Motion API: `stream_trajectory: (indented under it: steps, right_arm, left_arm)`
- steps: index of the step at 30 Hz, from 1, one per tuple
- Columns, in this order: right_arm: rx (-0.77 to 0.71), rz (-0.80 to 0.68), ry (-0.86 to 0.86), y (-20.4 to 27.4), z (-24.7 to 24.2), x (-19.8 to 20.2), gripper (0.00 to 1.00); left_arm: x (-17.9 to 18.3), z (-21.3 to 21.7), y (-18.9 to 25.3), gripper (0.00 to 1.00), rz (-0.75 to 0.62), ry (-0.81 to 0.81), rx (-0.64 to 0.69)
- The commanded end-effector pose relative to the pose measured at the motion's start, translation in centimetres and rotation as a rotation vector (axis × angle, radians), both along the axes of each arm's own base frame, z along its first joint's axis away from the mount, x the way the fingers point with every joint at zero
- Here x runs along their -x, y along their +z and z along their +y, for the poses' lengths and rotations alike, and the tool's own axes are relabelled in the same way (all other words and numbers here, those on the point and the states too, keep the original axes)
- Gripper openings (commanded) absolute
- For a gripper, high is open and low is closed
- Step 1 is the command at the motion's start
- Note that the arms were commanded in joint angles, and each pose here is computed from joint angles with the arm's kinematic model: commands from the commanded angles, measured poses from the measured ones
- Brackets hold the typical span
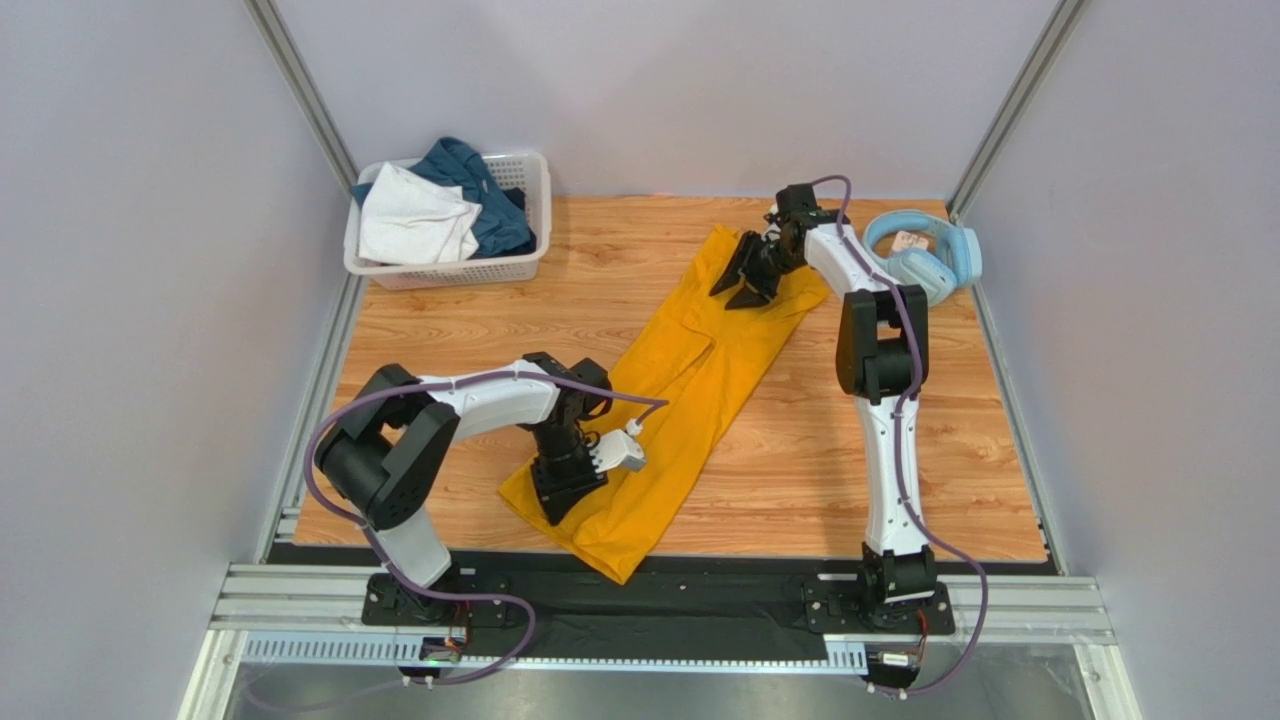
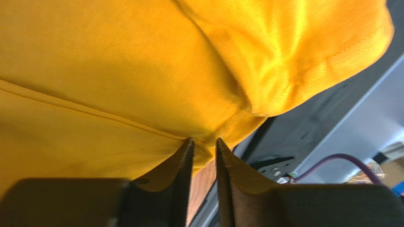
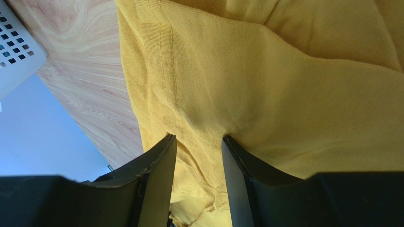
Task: Fold and stack the t-shirts
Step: Fold the tshirt
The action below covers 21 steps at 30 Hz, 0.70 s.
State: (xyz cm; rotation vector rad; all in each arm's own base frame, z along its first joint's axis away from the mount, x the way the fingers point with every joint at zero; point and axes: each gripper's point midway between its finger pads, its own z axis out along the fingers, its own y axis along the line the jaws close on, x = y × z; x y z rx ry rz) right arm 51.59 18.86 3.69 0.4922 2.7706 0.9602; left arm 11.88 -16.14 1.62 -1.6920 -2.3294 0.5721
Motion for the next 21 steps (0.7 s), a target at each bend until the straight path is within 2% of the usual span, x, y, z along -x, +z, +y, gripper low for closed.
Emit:
stream_trajectory:
  steps: [1,3,6,7,14,21]
  right_arm:
    - [0.014,0.017,0.021,-0.9,0.3,0.9,0.46]
    - [0.025,0.011,0.021,-0.9,0.2,0.9,0.46]
    - [0.032,0.014,0.015,-1.2,0.0,0.8,0.45]
    - [0.035,0.018,0.014,-1.4,0.0,0.8,0.45]
    - [0.042,0.011,0.001,-1.8,-0.1,0.0,0.45]
    - [0.046,0.019,-0.002,-2.3,-0.1,-0.2,0.44]
  left_arm:
    - [-2.3,0.6,-1.5,0.16,-0.162,-0.015,-0.05]
    - [-2.6,0.5,-1.1,0.08,-0.188,-0.009,-0.045]
    - [-3.0,0.2,-0.5,0.05,-0.216,-0.011,-0.026]
    - [-3.1,0.1,-0.5,0.0,-0.221,-0.01,-0.022]
    - [-3.2,0.1,-0.3,0.0,-0.224,-0.015,-0.023]
    - [-4.8,-0.5,5.3,0.0,-0.337,-0.036,0.038]
